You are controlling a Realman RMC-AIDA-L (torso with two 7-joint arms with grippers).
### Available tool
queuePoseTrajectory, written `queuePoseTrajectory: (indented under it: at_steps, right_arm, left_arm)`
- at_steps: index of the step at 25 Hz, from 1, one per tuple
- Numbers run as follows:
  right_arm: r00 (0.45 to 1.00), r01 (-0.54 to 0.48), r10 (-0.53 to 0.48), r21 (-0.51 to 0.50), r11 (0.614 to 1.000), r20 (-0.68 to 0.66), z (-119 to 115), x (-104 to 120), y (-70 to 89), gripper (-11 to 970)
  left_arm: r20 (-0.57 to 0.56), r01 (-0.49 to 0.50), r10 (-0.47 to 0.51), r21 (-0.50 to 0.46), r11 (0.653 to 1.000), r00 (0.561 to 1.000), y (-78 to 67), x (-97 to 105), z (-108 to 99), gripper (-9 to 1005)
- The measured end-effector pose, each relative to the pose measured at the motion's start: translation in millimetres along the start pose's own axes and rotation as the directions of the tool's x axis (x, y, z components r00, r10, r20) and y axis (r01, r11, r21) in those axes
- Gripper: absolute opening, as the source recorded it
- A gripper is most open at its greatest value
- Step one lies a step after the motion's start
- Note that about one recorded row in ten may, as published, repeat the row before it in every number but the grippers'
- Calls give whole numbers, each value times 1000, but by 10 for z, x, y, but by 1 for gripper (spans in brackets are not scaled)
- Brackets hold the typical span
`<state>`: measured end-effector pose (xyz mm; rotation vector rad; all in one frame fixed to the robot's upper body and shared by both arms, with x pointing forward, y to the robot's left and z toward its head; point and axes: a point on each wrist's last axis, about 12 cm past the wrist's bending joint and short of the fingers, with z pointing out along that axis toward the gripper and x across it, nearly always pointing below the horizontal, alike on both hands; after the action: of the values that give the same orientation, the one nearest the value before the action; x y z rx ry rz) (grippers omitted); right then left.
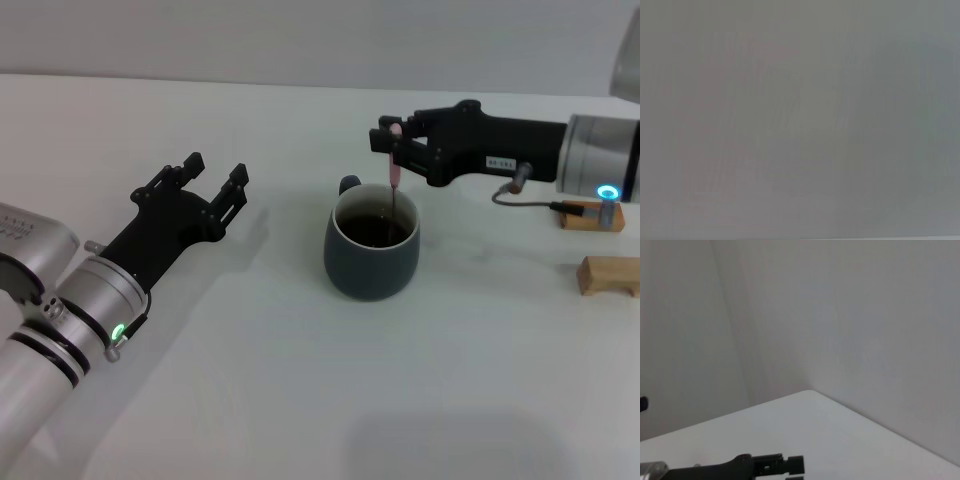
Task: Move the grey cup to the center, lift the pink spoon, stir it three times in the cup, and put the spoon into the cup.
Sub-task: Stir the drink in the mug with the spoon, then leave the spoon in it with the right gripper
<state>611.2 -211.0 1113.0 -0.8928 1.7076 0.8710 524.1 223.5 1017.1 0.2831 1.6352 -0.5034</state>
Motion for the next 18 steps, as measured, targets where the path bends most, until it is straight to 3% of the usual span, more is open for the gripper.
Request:
queuePoseTrajectory:
  at_steps: [5, 18]
  right_arm:
    - [999, 31, -31, 1, 1000, -11, 122, -114, -27, 137]
    - [993, 87, -93, -81, 993, -67, 354, -200, 81, 137]
  left_arm:
    - [-5, 12, -12, -7, 1000, 1000, 5, 23, -34, 617]
    - [-14, 11, -11, -18, 1000, 1000, 34, 50, -71, 618]
